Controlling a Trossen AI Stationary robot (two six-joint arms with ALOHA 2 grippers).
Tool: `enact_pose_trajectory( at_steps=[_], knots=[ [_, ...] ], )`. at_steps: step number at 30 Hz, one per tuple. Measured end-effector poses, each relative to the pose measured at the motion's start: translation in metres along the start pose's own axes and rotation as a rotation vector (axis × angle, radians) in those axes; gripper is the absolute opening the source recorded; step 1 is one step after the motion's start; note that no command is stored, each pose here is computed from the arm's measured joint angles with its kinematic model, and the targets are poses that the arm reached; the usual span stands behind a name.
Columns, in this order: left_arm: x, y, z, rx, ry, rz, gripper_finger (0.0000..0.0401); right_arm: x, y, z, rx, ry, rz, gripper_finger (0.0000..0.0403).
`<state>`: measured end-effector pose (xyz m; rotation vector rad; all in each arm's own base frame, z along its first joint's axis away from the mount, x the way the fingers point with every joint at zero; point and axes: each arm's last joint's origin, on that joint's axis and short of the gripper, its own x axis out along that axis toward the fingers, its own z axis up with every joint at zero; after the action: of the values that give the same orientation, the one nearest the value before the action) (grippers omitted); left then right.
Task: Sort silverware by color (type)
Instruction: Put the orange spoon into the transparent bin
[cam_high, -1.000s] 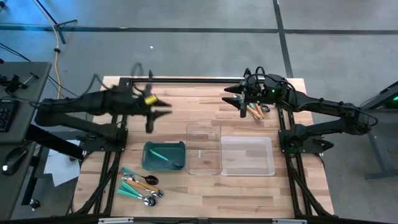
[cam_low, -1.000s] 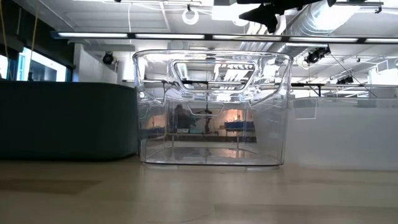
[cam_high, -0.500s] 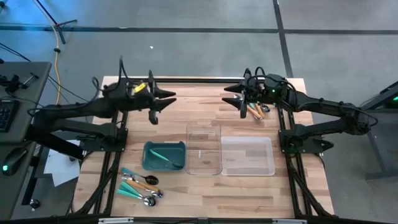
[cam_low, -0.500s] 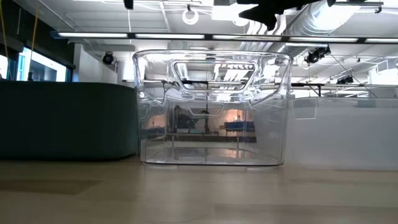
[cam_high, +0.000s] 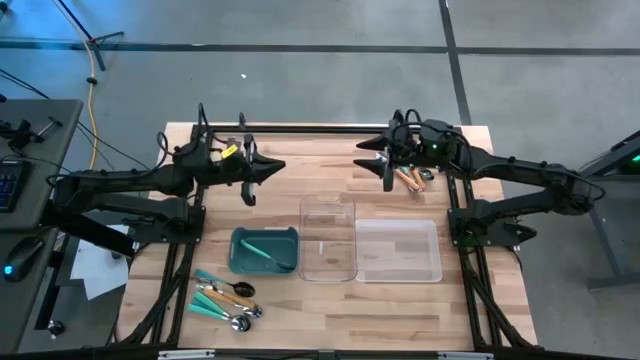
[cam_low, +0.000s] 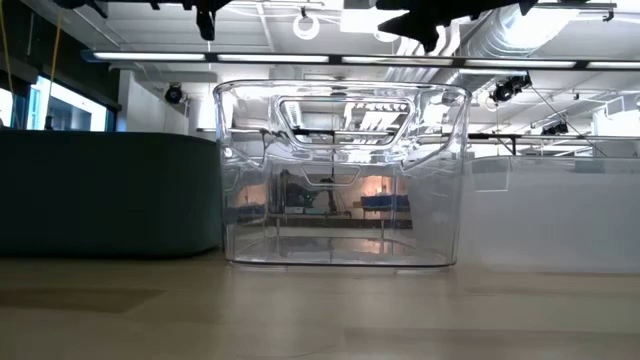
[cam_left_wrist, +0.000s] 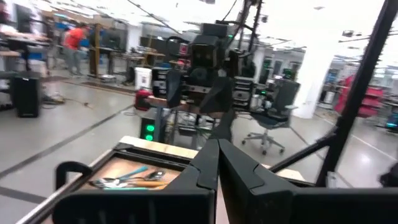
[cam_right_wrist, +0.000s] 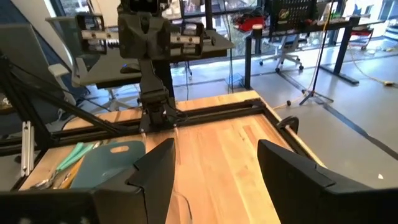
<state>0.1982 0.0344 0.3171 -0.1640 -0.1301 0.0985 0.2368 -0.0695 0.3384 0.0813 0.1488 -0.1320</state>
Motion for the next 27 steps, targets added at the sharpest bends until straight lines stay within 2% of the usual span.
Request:
enact_pose_trajectory(
  at_steps=[18, 23, 27],
  knots=[
    [0.0, -0.002, -0.002, 0.009, 0.031, -0.075, 0.0, 0.002, 0.012, 0.003, -0.005, -0.039, 0.05, 0.0211],
    [0.0, -0.002, -0.003, 0.023, 0.044, -0.073, 0.0, 0.002, 0.012, 0.003, -0.006, -0.039, 0.05, 0.0189],
    [0.0, -0.001, -0.004, 0.022, 0.051, -0.071, 0.0, 0.002, 0.011, 0.003, -0.015, -0.039, 0.049, 0.0155]
  ],
)
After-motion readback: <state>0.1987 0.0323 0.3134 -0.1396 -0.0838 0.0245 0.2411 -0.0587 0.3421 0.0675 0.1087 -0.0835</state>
